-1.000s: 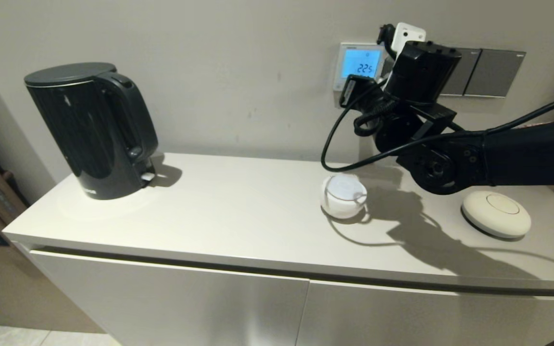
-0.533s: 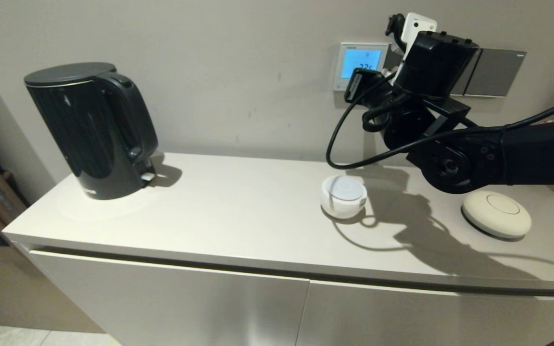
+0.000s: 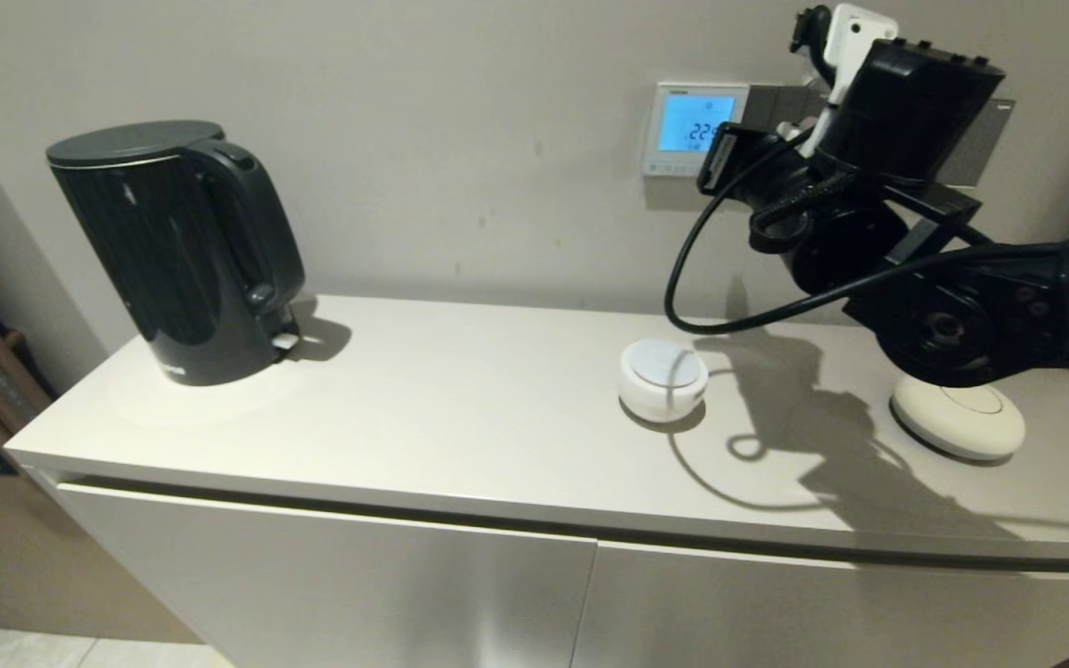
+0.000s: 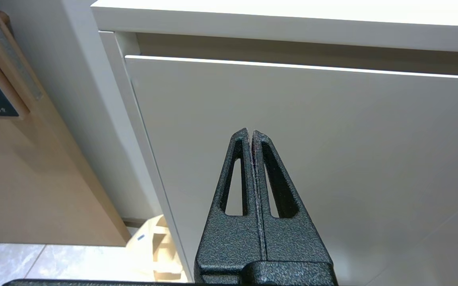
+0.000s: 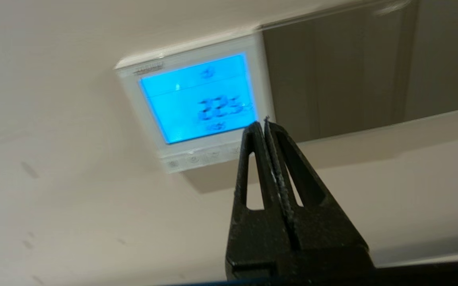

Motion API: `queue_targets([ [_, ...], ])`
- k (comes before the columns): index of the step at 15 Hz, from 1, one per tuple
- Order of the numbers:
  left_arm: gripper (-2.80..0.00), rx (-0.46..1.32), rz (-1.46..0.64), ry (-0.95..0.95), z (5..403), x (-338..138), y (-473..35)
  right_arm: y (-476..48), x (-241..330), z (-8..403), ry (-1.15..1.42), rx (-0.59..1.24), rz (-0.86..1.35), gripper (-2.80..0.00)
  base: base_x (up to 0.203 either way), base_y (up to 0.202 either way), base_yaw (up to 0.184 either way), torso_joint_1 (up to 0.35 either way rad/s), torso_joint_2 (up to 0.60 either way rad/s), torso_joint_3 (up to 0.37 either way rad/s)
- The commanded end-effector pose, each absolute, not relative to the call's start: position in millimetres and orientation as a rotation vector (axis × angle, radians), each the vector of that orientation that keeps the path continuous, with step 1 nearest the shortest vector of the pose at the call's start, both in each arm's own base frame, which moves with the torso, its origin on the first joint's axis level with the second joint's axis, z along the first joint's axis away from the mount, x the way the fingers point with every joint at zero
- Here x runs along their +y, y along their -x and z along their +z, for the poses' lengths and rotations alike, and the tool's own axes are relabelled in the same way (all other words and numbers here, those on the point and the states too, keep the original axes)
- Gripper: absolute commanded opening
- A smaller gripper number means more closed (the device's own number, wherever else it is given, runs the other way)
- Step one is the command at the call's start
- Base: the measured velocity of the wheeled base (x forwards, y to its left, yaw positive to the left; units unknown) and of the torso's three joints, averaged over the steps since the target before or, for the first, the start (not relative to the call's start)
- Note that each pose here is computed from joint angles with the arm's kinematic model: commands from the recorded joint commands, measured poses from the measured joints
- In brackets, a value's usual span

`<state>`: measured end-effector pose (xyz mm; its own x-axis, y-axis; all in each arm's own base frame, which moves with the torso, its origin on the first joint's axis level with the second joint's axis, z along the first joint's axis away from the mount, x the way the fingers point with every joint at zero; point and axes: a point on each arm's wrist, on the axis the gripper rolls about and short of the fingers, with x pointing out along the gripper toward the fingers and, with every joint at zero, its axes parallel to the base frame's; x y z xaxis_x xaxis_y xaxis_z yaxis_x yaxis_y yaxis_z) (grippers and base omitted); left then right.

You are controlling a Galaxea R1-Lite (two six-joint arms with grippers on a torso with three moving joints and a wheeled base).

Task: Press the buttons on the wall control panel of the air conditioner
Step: Turn off the central air conditioner

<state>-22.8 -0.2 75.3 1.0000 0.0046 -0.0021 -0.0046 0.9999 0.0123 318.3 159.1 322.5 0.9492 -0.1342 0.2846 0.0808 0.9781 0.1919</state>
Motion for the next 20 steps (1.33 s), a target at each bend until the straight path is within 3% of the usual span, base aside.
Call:
queue_targets([
  [1, -2.80, 0.002, 0.006, -0.012, 75.3, -0.1, 22.8, -276.3, 129.8, 347.2, -0.183, -0.352, -0.134, -2.80, 0.000, 0.000, 0.000, 0.000, 0.00, 0.000],
  [6, -2.80, 0.002, 0.006, -0.012, 75.3, -0.1, 22.8, -163.0, 55.4, 377.0, -0.170, -0.434, -0.221, -2.80, 0.000, 0.000, 0.000, 0.000, 0.00, 0.000],
  [10, -2.80, 0.002, 0.005, -0.012, 75.3, -0.2, 22.8, -61.2, 5.0, 362.5, -0.138, -0.439, -0.332, -2.80, 0.000, 0.000, 0.000, 0.000, 0.00, 0.000],
  [13, -2.80, 0.002, 0.005, -0.012, 75.3, -0.2, 22.8, -5.3, -12.0, 316.7, -0.079, -0.348, -0.389, -2.80, 0.000, 0.000, 0.000, 0.000, 0.00, 0.000],
  [20, -2.80, 0.002, 0.006, -0.012, 75.3, -0.2, 22.8, 4.8, -13.4, 169.8, 0.054, -0.017, -0.556, -2.80, 0.000, 0.000, 0.000, 0.000, 0.00, 0.000],
])
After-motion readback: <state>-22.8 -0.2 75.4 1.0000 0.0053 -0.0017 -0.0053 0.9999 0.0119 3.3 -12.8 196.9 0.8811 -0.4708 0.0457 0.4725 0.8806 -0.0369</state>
